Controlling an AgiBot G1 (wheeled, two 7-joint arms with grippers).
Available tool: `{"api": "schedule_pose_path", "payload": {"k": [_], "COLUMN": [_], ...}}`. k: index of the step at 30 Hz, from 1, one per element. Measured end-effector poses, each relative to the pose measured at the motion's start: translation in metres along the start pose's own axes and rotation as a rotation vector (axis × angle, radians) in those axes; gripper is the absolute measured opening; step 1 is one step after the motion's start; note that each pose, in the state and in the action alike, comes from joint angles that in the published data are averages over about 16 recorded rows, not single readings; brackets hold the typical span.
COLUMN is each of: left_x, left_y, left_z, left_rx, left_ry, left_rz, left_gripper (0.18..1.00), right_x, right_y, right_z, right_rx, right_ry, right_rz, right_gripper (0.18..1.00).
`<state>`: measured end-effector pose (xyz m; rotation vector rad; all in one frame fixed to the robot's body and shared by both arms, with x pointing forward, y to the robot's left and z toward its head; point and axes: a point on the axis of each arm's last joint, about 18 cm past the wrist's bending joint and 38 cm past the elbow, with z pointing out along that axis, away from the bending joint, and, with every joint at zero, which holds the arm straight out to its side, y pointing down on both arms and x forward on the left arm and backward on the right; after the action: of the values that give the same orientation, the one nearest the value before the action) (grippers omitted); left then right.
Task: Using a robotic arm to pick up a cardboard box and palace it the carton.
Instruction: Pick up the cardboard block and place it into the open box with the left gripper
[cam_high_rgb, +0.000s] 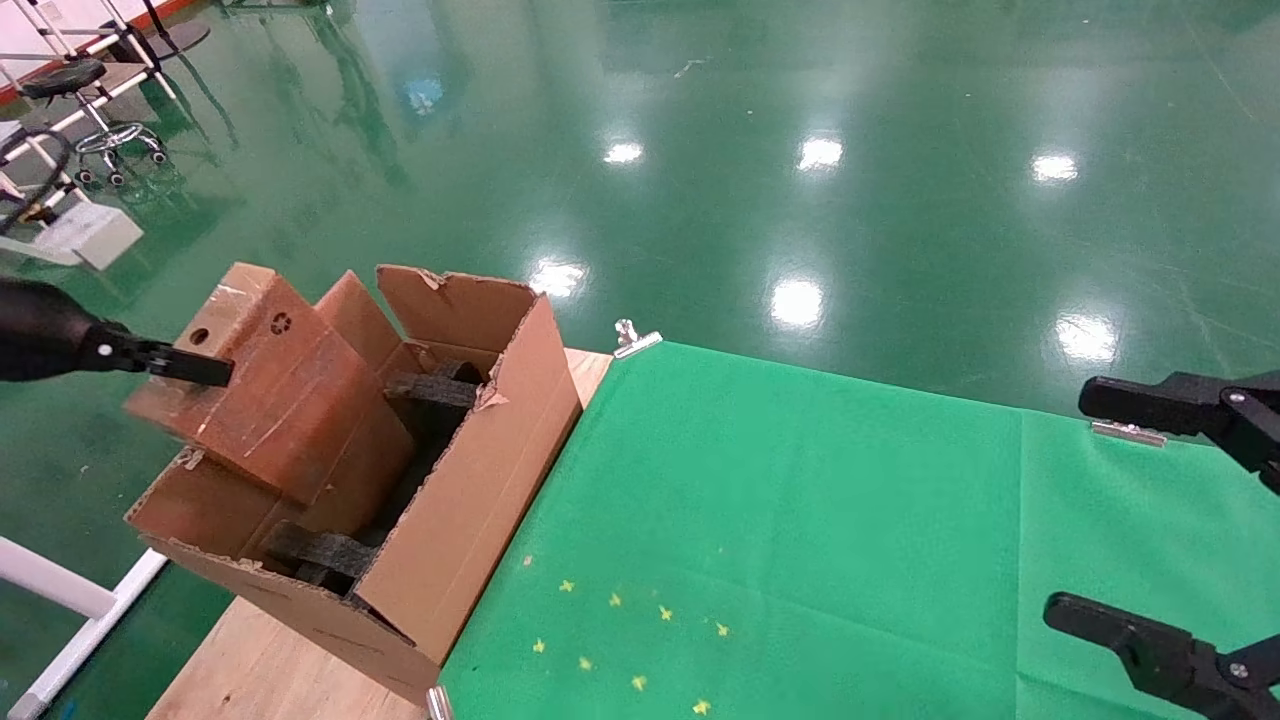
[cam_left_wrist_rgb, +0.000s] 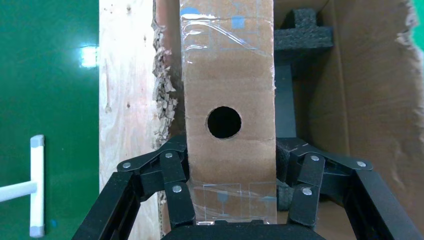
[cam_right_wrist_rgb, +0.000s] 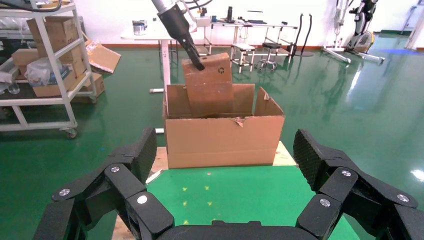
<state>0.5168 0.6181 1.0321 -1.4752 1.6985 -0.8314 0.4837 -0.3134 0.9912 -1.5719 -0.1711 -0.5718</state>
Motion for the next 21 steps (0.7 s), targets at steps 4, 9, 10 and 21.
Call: {"api": "schedule_pose_path", "payload": {"k": [4, 9, 10, 21], "left_x": [-0.005, -0.013, -0.014, -0.017], "left_y": [0.006, 0.012, 0.013, 0.02], "left_z": [0.011, 0.021, 0.023, 0.044], "left_rx": [-0.001, 0.003, 0.004, 0.004], "left_ry": [-0.026, -0.064, -0.07, -0.107], "left_rz": [-0.016, -0.034, -0.037, -0.056], "left_gripper": [0.278, 0.277, 0.277, 0.272], "right_x": [0.0, 0.0, 0.0, 0.0], "right_y": [0.0, 0.0, 0.0, 0.0], "right_z": [0.0, 0.0, 0.0, 0.0], "right_rx": [0.0, 0.0, 0.0, 0.0], "right_ry": [0.0, 0.0, 0.0, 0.0], "right_rz": [0.0, 0.0, 0.0, 0.0], "right_gripper": [1.001, 1.001, 1.001, 1.001]}}
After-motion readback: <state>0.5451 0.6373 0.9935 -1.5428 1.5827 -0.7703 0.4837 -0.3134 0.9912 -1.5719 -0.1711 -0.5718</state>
